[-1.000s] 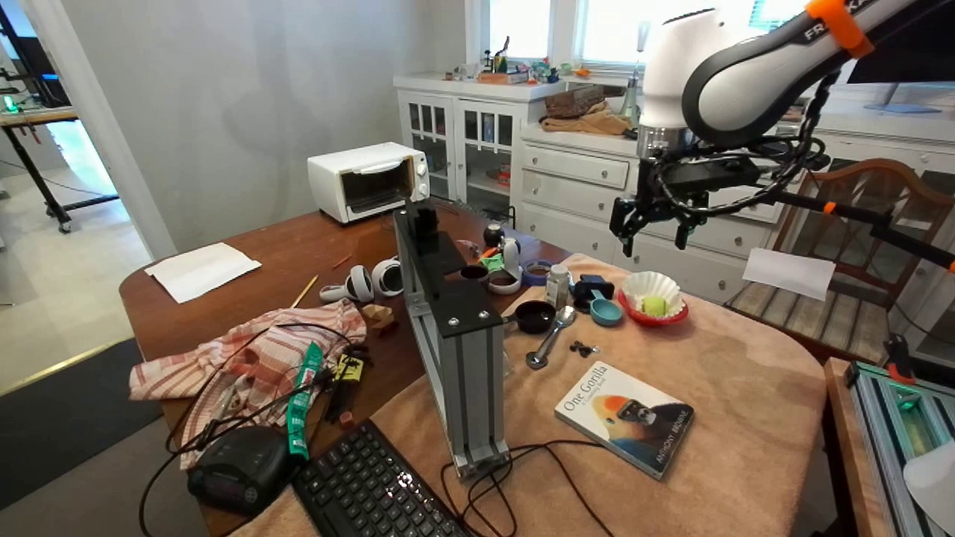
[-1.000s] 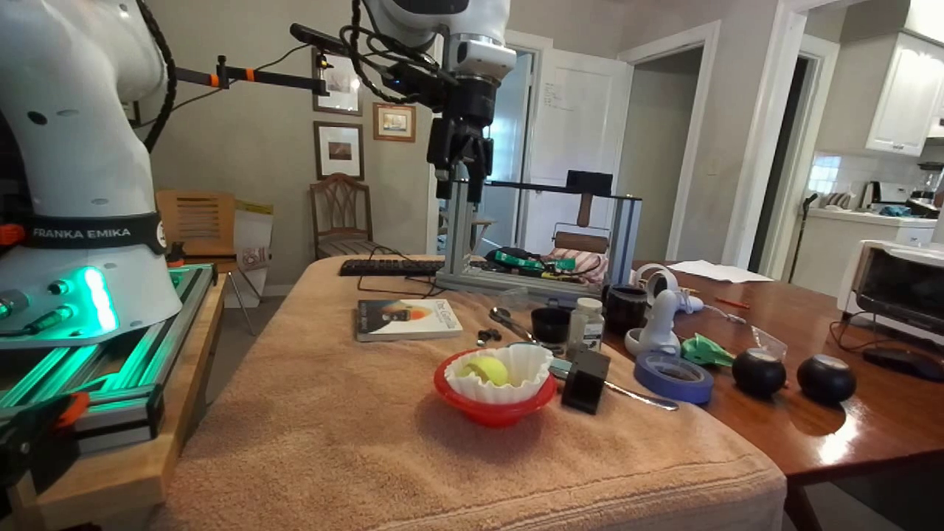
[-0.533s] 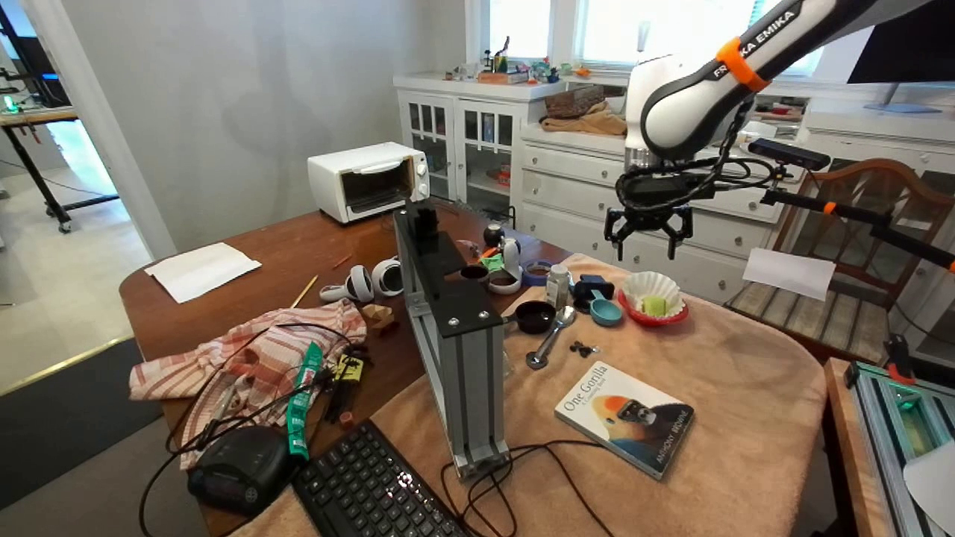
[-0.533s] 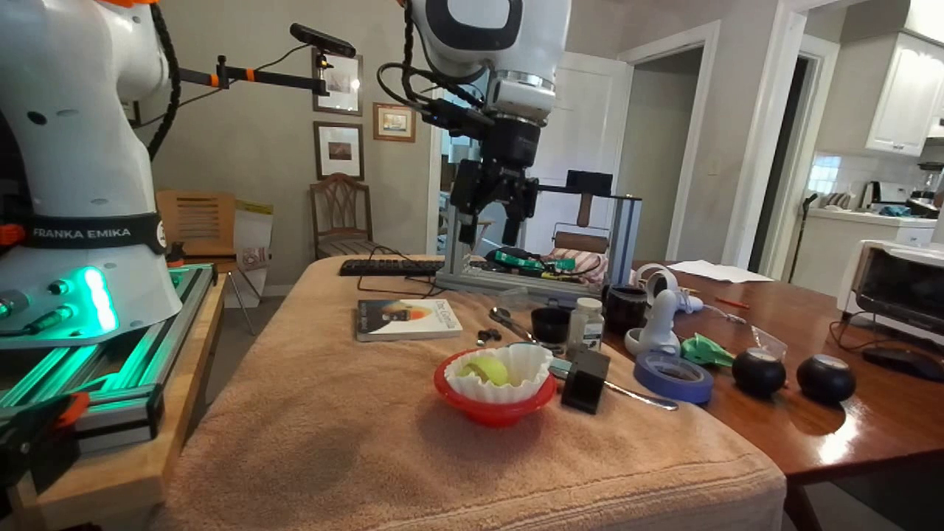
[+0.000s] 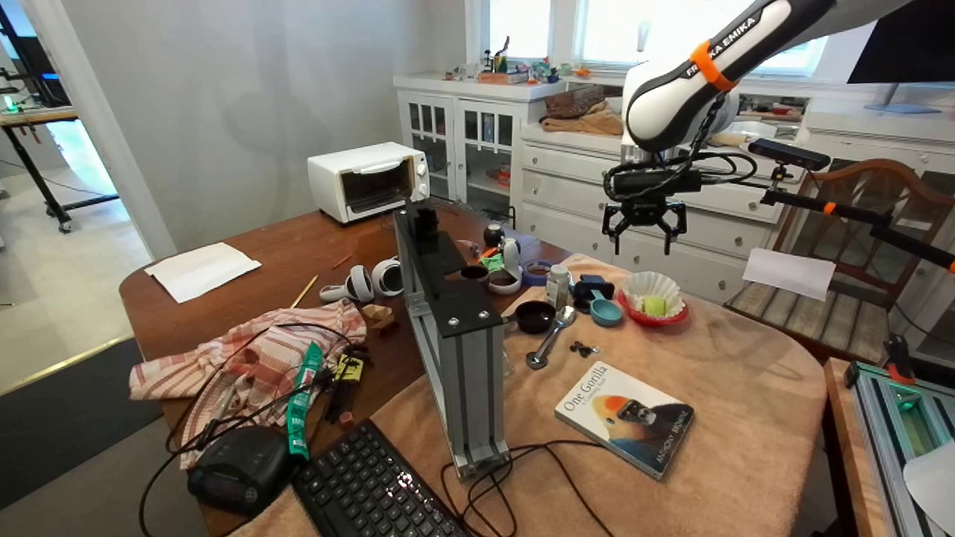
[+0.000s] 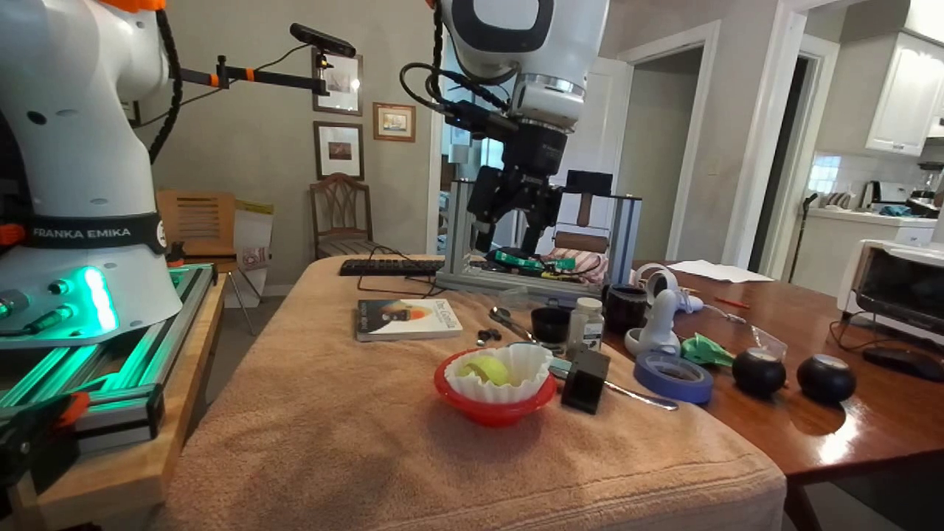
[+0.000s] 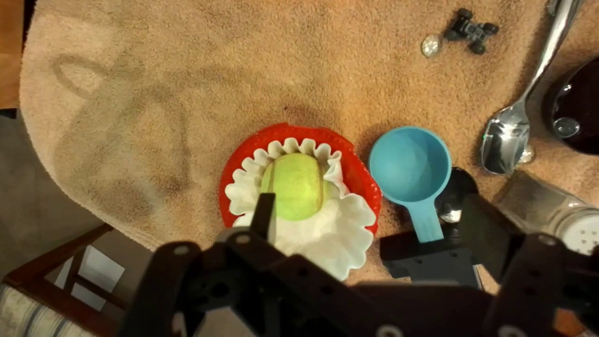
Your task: Use the blue ladle to scoop the green ball and put it in the grey masking tape hole
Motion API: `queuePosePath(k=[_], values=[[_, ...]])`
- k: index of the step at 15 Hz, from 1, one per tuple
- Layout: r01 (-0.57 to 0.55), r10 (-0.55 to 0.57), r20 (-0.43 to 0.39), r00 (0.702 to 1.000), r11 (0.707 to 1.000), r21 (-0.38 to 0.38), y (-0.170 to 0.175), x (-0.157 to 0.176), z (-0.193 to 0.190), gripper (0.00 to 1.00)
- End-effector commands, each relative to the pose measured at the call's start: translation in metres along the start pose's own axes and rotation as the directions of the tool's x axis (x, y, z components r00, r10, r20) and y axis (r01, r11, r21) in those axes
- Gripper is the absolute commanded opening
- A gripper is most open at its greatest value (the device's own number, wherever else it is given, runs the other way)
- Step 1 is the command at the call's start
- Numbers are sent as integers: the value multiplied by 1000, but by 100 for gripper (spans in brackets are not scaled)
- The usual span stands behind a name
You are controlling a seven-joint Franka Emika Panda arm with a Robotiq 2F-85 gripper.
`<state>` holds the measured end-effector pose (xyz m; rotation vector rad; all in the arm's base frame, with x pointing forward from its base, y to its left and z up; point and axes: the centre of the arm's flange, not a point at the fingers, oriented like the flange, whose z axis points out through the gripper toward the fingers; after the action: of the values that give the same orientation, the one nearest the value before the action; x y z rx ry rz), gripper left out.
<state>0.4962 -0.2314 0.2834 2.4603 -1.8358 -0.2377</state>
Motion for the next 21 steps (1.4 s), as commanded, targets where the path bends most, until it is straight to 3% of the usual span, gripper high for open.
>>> queuePosePath(k=[1, 5, 8, 10, 14, 17, 20, 21], values=[[104, -101, -54, 993, 992, 73, 4, 19, 3, 100], [305, -285, -124, 950, 932, 195, 11, 51, 0, 100], [409, -400, -91, 912, 872, 268, 8, 65, 13, 100], [436, -427, -93, 899, 858, 272, 1, 72, 25, 100], [347, -327, -125, 937, 914, 212, -11, 92, 43, 100], [186, -165, -117, 979, 961, 204, -27, 96, 48, 100], [131, -113, -104, 988, 972, 194, -40, 97, 53, 100], [159, -143, -98, 985, 968, 193, -43, 97, 56, 100]])
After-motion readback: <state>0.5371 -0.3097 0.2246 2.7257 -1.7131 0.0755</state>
